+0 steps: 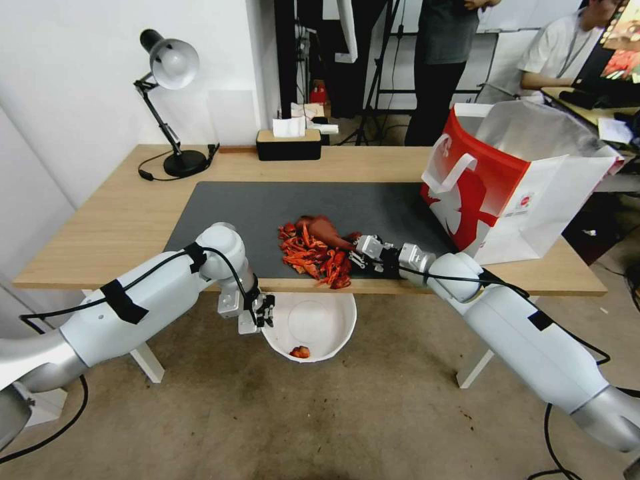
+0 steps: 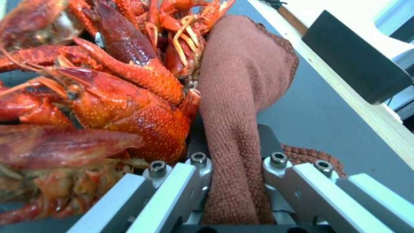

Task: Sweep shrimp from table into container with towel, then put container into takeout bag.

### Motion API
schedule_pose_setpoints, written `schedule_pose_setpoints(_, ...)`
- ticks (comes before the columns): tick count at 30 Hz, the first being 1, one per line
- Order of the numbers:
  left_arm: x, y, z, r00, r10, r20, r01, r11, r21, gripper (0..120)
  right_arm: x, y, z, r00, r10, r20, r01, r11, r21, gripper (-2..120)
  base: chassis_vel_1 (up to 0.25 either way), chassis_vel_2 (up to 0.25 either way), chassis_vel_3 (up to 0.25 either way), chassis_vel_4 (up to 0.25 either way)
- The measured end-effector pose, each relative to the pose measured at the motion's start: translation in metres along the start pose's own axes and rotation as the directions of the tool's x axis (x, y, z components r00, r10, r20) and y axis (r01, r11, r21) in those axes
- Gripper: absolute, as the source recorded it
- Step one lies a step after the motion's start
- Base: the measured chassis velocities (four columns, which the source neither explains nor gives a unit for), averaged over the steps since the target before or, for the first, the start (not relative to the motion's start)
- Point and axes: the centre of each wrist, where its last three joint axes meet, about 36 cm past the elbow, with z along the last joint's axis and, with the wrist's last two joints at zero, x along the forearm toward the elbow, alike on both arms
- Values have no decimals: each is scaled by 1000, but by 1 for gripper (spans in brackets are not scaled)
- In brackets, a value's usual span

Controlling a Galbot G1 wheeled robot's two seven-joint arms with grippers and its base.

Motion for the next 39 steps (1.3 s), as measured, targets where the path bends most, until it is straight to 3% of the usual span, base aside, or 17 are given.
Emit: schedule_pose_setpoints(39, 1, -10, 3, 1000, 0, 8, 0, 999, 42, 0, 30, 58, -15, 999, 52, 0, -52, 998, -21, 7, 0, 0, 0, 0)
